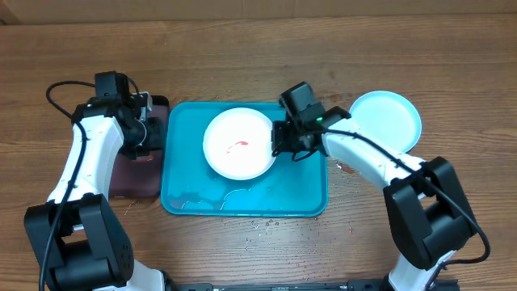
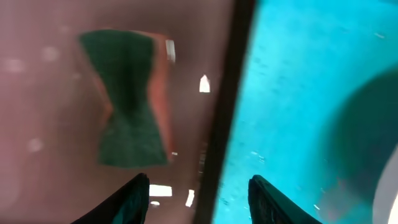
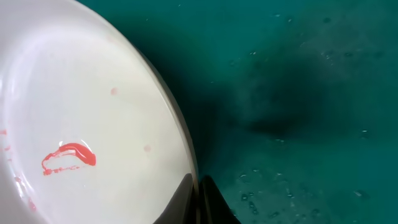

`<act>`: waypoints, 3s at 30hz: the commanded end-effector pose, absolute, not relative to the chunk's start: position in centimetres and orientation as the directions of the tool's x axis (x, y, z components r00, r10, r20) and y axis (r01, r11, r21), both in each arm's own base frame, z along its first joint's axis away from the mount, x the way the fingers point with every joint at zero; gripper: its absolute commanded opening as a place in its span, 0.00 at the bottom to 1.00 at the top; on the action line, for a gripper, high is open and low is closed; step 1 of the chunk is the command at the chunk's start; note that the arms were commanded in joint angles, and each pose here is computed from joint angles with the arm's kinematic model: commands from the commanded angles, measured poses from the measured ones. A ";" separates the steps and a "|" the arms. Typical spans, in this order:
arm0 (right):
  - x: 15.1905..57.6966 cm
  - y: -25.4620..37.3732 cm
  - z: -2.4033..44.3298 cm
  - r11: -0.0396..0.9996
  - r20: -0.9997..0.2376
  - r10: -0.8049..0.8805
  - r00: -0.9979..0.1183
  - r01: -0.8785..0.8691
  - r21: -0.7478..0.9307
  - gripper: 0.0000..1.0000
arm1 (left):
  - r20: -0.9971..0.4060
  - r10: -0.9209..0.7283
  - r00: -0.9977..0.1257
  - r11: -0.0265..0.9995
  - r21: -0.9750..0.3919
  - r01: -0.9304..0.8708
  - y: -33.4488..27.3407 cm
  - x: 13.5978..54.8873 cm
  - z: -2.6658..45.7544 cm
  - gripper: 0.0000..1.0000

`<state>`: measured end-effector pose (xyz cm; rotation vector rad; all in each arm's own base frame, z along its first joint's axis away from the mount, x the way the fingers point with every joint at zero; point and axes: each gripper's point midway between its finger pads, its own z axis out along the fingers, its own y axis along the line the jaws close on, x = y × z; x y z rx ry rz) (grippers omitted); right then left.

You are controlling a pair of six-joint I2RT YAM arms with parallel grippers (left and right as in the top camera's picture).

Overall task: Clean dirty plates on tray and stack at the side
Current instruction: 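Move the right gripper to the white plate rim and grip it, then grasp the green sponge in the pink tray with the left gripper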

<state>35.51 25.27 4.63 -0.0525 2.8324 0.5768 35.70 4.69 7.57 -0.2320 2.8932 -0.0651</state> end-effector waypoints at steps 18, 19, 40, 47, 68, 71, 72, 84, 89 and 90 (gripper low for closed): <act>36.5 27.3 6.8 0.919 -0.328 0.113 -0.938 -0.027 0.393 0.04 | -0.318 -0.373 -0.871 0.898 0.111 -0.425 9.9 36.7 5.2 0.63; 36.4 27.4 6.6 0.920 -0.325 0.111 -0.939 -0.027 0.391 0.04 | -0.309 -0.374 -0.875 0.898 0.114 -0.424 9.9 36.7 4.7 0.63; 36.1 27.1 5.0 0.924 -0.279 0.153 -0.948 0.037 0.380 0.04 | -0.261 -0.196 -0.945 0.970 0.094 -0.226 8.6 37.6 3.0 0.04; 36.1 27.1 5.0 0.924 -0.279 0.153 -0.948 0.037 0.380 0.04 | -0.241 -0.117 -0.963 0.988 0.071 -0.138 7.8 37.1 3.3 0.63; 36.1 27.1 5.0 0.924 -0.279 0.153 -0.948 0.037 0.380 0.04 | -0.238 -0.179 -0.955 0.978 0.059 -0.198 8.0 37.7 1.4 0.04; 36.1 27.1 5.0 0.924 -0.279 0.153 -0.948 0.037 0.380 0.04 | -0.232 -0.181 -0.956 0.979 0.054 -0.199 7.9 37.5 1.7 0.04; 36.1 27.1 5.0 0.924 -0.279 0.153 -0.948 0.037 0.381 0.04 | -0.231 -0.185 -0.955 0.978 0.047 -0.201 7.8 37.5 2.0 0.04; 36.1 28.1 3.5 0.916 -0.253 0.184 -0.950 0.072 0.394 0.04 | -0.462 -0.189 -0.866 0.982 -0.071 -0.176 7.1 39.2 11.9 0.04; 36.4 29.1 3.8 0.913 -0.288 0.175 -0.942 0.046 0.406 0.04 | -0.462 -0.207 -0.862 0.978 -0.109 -0.177 7.0 37.9 13.4 0.04; 36.5 29.1 3.8 0.914 -0.294 0.175 -0.940 0.045 0.402 0.04 | -0.463 -0.214 -0.860 0.976 -0.137 -0.169 6.7 37.9 13.6 0.04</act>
